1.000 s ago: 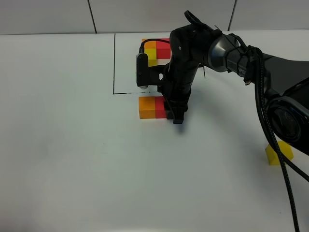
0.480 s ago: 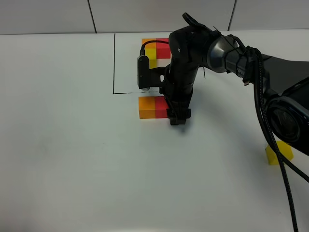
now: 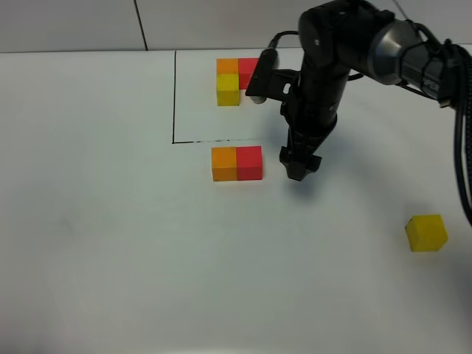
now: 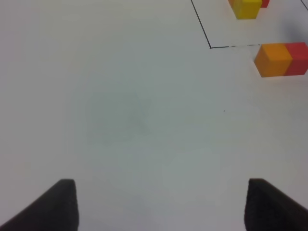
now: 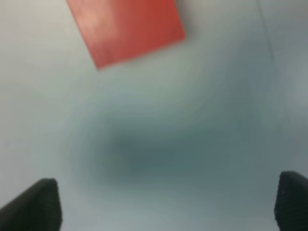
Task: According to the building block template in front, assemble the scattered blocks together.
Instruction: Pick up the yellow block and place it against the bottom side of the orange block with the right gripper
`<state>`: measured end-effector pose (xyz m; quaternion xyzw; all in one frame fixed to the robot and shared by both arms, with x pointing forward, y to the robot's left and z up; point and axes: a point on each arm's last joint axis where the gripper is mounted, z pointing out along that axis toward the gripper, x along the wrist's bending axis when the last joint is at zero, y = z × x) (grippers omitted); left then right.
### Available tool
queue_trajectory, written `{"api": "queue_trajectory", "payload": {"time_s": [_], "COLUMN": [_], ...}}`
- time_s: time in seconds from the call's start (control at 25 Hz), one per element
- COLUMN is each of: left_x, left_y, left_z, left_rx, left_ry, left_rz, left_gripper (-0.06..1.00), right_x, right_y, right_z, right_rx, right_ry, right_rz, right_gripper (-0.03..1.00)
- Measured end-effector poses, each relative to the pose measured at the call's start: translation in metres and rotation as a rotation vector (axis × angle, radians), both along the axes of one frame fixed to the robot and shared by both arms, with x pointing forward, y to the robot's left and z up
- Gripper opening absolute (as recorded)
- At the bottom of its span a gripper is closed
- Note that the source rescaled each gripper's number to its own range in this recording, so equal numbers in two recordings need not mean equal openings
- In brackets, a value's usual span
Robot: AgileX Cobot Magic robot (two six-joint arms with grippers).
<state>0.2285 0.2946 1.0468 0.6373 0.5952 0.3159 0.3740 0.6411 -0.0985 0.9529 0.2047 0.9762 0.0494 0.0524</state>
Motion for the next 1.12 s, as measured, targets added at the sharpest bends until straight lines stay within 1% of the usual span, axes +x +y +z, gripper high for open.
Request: {"api": "queue_trajectory", "payload": {"time_s": [0.08,0.24,0.36,0.44,0.56,0.68,0.76,0.96,1.12], "left_x": [0.0,0.0,0.0,0.0,0.0,0.0,0.0,0.0,0.0], "left_y": [0.0,0.0,0.0,0.0,0.0,0.0,0.0,0.0,0.0], "left_z": [0.0,0.0,0.0,0.0,0.0,0.0,0.0,0.0,0.0], "left_rx": [0.0,0.0,0.0,0.0,0.0,0.0,0.0,0.0,0.0], "left_ry": [0.0,0.0,0.0,0.0,0.0,0.0,0.0,0.0,0.0], "left_rz": [0.0,0.0,0.0,0.0,0.0,0.0,0.0,0.0,0.0], "left_gripper": [0.6,0.6,0.6,0.6,0.6,0.6,0.6,0.6,0.6], "right_x": [-0.013,-0.048,-0.077,-0.093,-0.115,-0.126,-0.13,-0.13,-0.127], "right_y": [-0.02,-0.066,-0.099,-0.122,-0.15,-0.166,-0.171,-0.171,-0.169], "right_z": [0.0,0.0,0.006,0.01,0.006,-0.006,-0.012,-0.018,-0.03], "right_rx": [0.017,0.06,0.114,0.144,0.147,0.139,0.142,0.184,0.187], "right_ry": [-0.009,-0.051,-0.091,-0.097,-0.076,-0.024,-0.018,-0.026,0.007], "right_rz": [-0.121,-0.418,-0.659,-0.83,-0.991,-1.084,-1.107,-1.107,-1.115], "right_gripper": [0.81,0.81,0.81,0.81,0.8,0.79,0.79,0.78,0.76]}}
